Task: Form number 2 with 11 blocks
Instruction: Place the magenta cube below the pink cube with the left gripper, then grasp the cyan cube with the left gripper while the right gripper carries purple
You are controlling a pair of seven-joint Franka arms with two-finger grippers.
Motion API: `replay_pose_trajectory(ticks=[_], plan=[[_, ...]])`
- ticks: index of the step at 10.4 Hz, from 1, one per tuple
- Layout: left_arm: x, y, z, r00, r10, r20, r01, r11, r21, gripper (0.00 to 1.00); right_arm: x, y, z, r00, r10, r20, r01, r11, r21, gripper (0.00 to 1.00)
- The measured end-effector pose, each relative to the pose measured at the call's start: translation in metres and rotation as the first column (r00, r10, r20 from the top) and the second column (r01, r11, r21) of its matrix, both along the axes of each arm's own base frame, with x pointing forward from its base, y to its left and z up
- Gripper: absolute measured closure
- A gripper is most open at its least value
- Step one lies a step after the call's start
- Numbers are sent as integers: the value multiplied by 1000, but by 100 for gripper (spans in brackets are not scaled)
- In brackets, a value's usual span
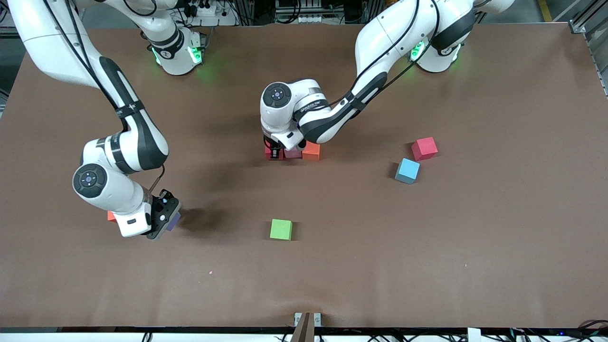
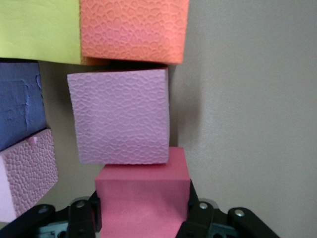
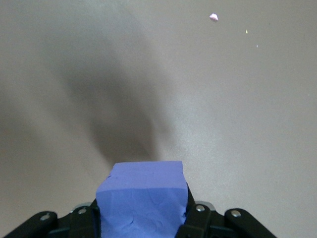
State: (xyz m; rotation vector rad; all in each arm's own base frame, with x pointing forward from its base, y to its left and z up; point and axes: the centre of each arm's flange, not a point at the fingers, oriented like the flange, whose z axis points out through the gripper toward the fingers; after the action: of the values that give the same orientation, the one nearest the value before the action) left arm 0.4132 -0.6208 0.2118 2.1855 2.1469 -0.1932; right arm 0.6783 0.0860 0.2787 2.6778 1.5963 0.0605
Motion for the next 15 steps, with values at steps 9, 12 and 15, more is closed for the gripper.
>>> replay_pose_trajectory(ticks=[9,12,15], plan=[[-13,-6,-11,997,-78,0,78,997,11,40,-2,-12,5,1000,-10,-1,10,1000,-10,44],[-16,-5,-15,995,-99,-5,99,995,24,40,-3,-11,4,1000,9,-2,-9,1000,-10,44],[-16,-5,-15,993,-117,-5,117,993,27,40,-4,-11,3,1000,26,-5,-26,1000,-10,44]])
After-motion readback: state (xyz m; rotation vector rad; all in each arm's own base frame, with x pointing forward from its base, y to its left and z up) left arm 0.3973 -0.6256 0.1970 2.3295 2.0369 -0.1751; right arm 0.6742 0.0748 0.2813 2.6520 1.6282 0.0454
